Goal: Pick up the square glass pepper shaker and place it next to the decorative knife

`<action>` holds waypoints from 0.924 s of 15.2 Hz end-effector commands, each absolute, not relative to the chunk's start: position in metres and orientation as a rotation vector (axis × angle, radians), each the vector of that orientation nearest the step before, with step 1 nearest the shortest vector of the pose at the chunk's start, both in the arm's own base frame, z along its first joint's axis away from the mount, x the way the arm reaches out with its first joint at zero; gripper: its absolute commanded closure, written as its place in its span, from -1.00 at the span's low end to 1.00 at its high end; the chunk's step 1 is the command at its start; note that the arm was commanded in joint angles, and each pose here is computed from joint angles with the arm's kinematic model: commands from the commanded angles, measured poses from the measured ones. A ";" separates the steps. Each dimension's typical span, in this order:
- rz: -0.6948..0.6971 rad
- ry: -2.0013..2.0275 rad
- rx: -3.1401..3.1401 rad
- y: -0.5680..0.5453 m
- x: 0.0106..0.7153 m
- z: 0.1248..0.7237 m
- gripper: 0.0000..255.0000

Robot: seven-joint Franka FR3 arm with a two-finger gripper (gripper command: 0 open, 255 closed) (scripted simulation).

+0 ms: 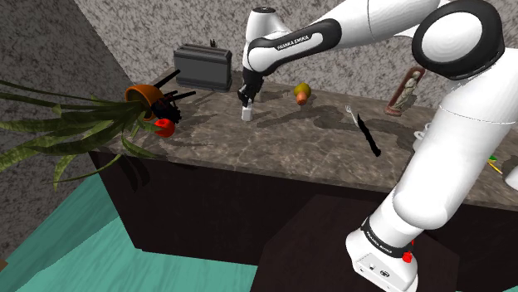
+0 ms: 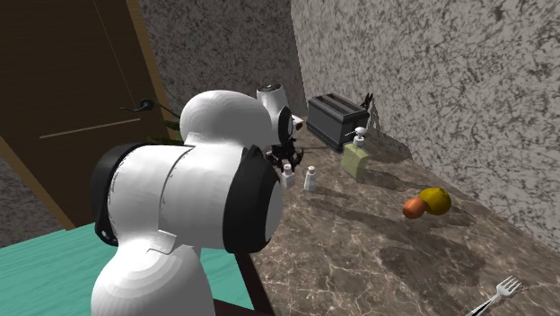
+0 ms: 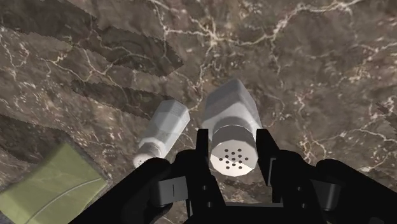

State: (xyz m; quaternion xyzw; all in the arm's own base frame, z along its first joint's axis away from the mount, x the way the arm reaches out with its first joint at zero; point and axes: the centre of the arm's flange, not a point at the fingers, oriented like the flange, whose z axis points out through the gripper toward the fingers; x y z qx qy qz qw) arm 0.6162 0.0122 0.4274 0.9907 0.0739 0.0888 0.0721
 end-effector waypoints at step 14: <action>0.266 0.222 2.977 0.012 0.616 0.506 1.00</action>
